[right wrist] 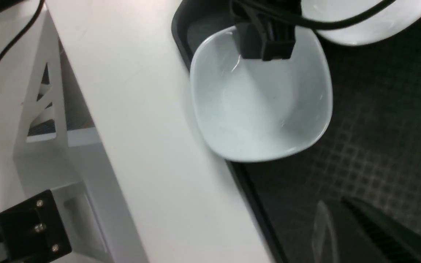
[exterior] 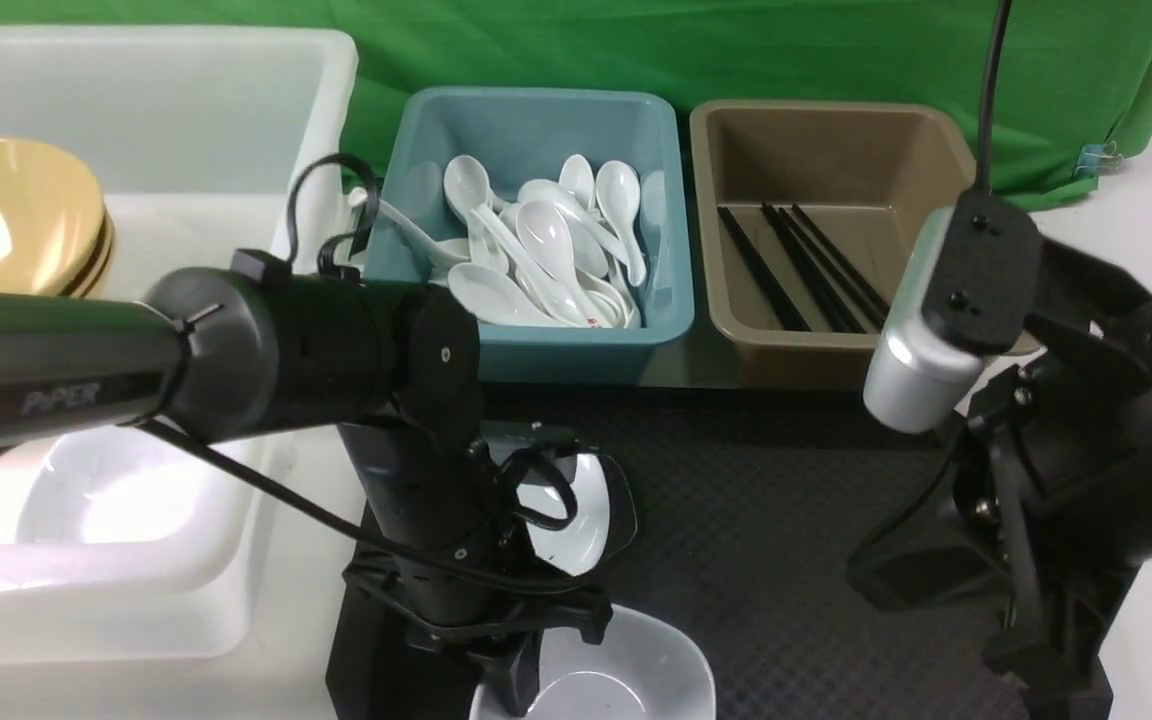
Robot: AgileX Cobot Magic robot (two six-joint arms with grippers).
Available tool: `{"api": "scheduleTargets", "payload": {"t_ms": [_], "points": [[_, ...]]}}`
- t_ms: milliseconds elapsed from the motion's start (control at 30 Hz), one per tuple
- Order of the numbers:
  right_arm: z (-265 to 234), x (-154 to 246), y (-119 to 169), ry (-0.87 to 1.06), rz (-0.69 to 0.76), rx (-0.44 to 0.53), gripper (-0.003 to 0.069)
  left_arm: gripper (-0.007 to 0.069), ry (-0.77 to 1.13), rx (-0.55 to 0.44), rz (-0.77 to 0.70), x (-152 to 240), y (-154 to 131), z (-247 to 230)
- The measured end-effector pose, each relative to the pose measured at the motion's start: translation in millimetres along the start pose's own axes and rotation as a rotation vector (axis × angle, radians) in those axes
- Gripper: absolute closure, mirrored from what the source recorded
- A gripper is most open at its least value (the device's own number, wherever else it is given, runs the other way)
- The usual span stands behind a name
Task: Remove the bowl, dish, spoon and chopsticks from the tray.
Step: Use the left arm to grab the plate, then use the left arm to put the plate into the large storage box on the left
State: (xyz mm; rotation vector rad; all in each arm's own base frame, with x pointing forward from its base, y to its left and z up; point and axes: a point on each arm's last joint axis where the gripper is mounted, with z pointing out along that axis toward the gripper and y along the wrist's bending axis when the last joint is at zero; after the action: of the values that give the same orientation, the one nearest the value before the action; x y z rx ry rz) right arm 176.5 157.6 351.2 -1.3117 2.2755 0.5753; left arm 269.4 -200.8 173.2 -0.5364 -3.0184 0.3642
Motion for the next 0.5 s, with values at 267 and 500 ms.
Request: {"api": "scheduleTargets", "payload": {"t_ms": [267, 500], "points": [[-38.9, -31.7, 4.7, -0.146, -0.036, 0.052, 0.0661, 0.0612, -0.203, 0.054, 0.05, 3.3, -13.9, -85.5], [-76.0, -69.4, 7.1, -0.291, -0.085, 0.099, 0.0661, 0.0612, -0.511, 0.057, -0.064, 21.6, 41.5, -204.1]]}}
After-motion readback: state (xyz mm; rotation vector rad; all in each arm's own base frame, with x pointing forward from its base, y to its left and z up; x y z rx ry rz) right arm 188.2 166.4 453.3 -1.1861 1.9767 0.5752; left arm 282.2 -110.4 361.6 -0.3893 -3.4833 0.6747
